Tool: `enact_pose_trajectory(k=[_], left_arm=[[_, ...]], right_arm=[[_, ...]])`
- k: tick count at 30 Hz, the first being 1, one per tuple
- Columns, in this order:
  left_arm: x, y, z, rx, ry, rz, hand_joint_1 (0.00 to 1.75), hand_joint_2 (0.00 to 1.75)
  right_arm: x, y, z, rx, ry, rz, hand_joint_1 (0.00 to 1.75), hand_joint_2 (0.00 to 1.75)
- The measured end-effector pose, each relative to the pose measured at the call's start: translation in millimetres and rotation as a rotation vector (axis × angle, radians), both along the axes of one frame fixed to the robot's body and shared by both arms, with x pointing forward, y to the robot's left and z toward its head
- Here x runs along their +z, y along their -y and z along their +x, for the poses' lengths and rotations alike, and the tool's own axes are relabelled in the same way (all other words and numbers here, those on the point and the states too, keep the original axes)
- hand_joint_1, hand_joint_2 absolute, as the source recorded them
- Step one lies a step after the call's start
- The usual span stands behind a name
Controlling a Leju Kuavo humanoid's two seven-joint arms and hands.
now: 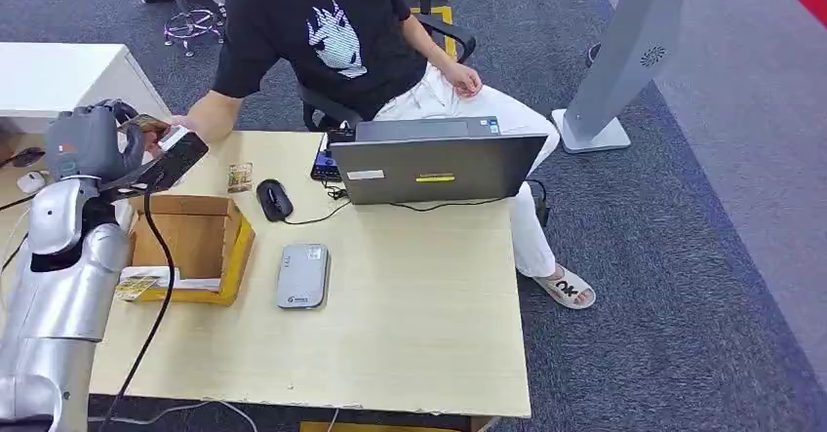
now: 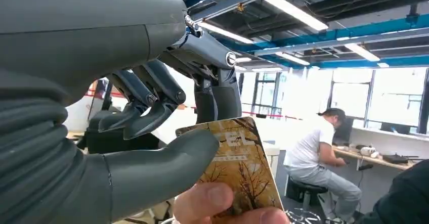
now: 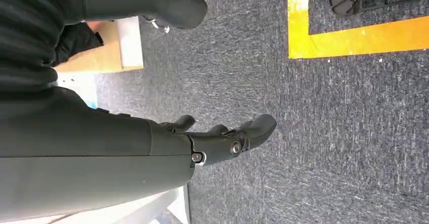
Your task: Pass the card to the sensor for recognition and then transmit it.
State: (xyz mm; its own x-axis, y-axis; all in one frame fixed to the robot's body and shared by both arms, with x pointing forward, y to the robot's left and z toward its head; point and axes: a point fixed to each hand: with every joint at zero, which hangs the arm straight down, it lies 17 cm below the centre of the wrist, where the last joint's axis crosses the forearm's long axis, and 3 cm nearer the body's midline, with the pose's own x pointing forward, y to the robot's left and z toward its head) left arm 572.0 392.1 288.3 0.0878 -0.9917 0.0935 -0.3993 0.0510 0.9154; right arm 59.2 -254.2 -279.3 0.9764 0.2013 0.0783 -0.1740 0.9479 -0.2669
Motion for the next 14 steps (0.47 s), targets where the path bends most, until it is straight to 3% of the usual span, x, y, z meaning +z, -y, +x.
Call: enact_pose_trajectory(k=[14], left_arm=[[-4.0,-2.1,1.2,0.005,-0.010,-0.001,1.75,1.75]], right_arm=[[0.0,0.0,0.0,0.000,0.000,0.000,0.00,1.75]])
